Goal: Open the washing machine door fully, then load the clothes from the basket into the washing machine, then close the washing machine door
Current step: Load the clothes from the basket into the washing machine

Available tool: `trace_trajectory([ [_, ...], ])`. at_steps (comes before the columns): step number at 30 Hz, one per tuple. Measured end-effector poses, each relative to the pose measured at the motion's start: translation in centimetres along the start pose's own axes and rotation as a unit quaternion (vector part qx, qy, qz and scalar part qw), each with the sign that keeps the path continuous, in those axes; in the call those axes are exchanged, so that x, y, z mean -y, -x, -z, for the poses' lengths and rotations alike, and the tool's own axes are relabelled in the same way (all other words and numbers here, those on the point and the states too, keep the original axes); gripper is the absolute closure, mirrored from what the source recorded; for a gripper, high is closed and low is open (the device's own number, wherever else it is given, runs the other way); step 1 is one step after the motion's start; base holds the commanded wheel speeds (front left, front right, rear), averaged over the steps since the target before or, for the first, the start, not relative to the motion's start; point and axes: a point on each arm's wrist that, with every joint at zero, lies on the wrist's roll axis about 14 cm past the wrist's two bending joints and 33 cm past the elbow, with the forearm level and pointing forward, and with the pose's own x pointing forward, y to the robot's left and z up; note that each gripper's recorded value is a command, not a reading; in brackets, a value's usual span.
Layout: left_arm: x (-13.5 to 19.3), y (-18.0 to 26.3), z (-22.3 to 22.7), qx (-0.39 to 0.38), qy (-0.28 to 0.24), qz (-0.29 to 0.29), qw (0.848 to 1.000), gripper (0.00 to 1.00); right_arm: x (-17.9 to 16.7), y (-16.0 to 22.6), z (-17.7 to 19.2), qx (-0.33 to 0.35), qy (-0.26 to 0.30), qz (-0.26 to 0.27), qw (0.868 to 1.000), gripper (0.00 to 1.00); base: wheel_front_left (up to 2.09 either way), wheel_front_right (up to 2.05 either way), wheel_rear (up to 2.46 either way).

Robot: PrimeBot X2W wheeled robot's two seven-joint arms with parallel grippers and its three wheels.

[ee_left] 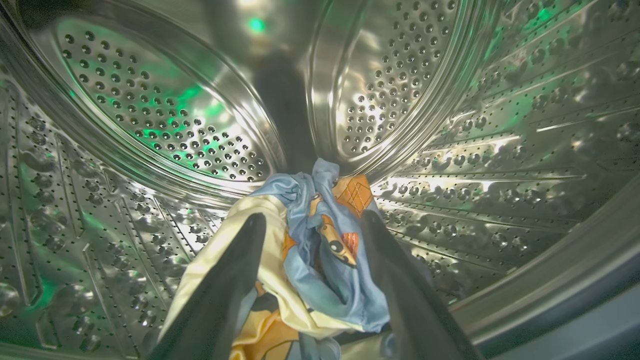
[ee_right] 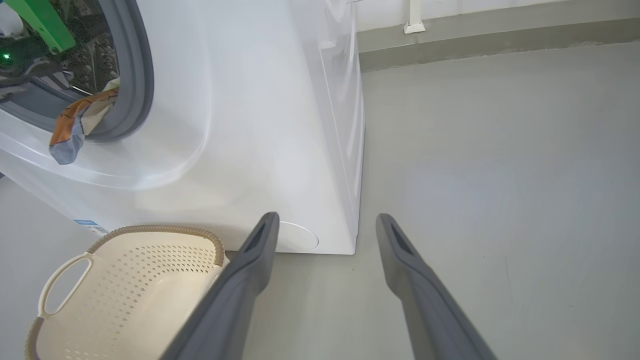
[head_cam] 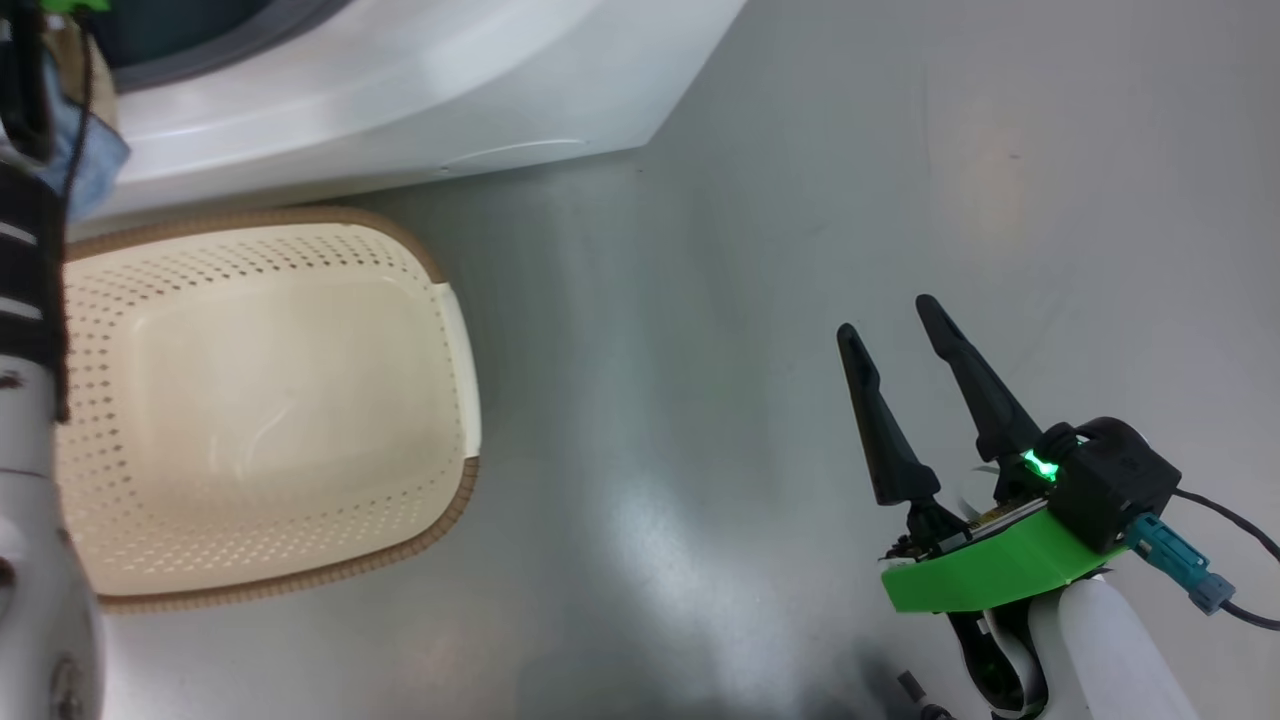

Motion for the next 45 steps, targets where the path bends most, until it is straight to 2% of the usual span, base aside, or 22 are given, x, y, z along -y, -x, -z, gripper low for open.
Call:
trace_trajectory([
  [8,0.2,2.8,-0.3,0.015,0.019,-0.002,1.0,0.0,-0.8,-0.7,-0.6,0.014,-0.004,-0.011,1.0,0.0,0.0,0.0,0.0],
  [20,-1.2,10.3,1.7,0.013,0.022,-0.033,0.999,0.0,-2.2,-1.0,-2.2,0.036,-0.008,-0.03,0.999,0.0,0.0,0.0,0.0],
  [35,-4.8,20.8,5.0,-0.027,0.041,-0.125,0.991,0.0,-2.7,-0.4,-2.5,0.037,-0.003,-0.038,0.999,0.0,0.0,0.0,0.0],
  [45,-4.8,25.5,6.1,-0.059,0.043,-0.151,0.986,0.0,-2.8,-0.5,-2.4,0.035,-0.002,-0.041,0.999,0.0,0.0,0.0,0.0],
])
